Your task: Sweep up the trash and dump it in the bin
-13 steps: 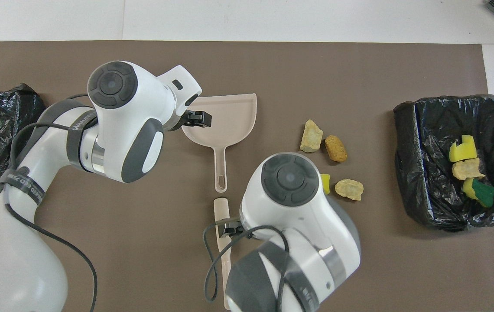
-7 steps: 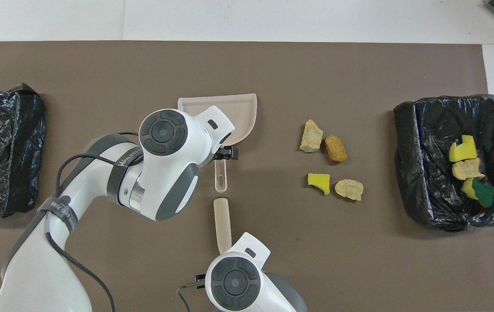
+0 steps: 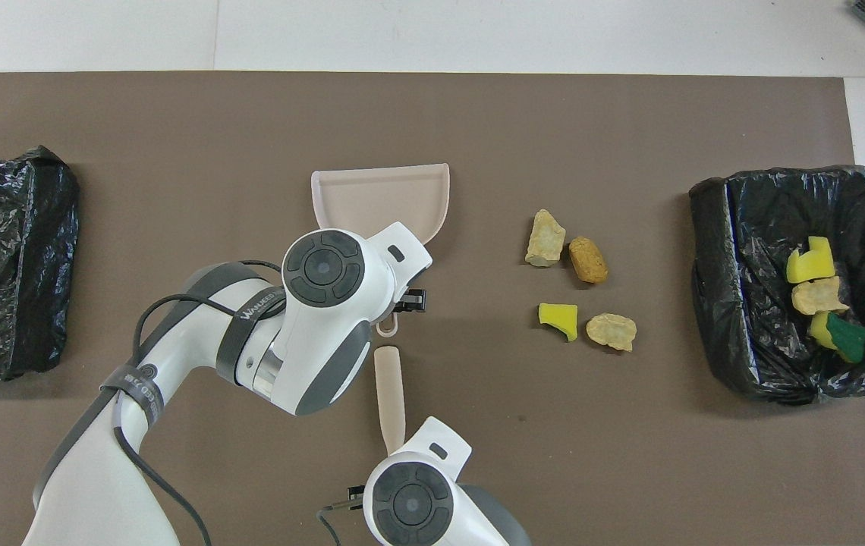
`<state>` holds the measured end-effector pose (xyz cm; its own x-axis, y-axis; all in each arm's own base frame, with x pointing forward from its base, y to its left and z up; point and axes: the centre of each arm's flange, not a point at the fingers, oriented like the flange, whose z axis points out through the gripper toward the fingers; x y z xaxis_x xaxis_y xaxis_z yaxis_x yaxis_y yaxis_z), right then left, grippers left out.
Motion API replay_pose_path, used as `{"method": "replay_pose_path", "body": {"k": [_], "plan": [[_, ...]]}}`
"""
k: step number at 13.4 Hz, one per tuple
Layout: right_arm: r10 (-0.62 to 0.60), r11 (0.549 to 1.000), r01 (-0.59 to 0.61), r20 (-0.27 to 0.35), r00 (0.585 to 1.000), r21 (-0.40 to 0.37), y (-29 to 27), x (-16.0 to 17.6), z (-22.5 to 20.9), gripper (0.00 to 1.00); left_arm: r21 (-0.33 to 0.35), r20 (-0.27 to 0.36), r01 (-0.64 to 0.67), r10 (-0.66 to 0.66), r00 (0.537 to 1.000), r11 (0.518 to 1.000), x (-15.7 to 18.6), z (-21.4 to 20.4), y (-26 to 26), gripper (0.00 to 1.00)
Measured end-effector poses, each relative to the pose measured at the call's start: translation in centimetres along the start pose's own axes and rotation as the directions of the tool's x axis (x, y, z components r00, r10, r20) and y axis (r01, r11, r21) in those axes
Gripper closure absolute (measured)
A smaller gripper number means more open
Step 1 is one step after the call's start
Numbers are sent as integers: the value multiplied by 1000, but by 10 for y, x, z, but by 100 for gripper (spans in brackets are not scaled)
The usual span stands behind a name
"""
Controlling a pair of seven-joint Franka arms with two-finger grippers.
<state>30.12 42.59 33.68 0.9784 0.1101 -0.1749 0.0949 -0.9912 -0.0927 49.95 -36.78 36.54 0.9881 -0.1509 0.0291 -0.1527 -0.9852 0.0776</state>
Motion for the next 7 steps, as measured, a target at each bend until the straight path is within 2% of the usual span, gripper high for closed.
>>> {"method": "replay_pose_path", "body": {"k": [2,3,4,7], "plan": [[1,1000,-1,3,1000,-3,1,0,3,62,0,0,1,-1,1000,1000,-1,0,1,51],[3,1000,-3,4,1000,-4,1,1,4,74,0,0,1,-1,1000,1000,-1,1,1,61],[6,1000,-6,5,1000,-4,2,2,4,74,1,0,-9,9,1000,1000,-1,1,0,66],[31,999,-31,38,999,-23,12,9,-4,74,6,-3,-71,71,997,997,7,0,-16,66]]}}
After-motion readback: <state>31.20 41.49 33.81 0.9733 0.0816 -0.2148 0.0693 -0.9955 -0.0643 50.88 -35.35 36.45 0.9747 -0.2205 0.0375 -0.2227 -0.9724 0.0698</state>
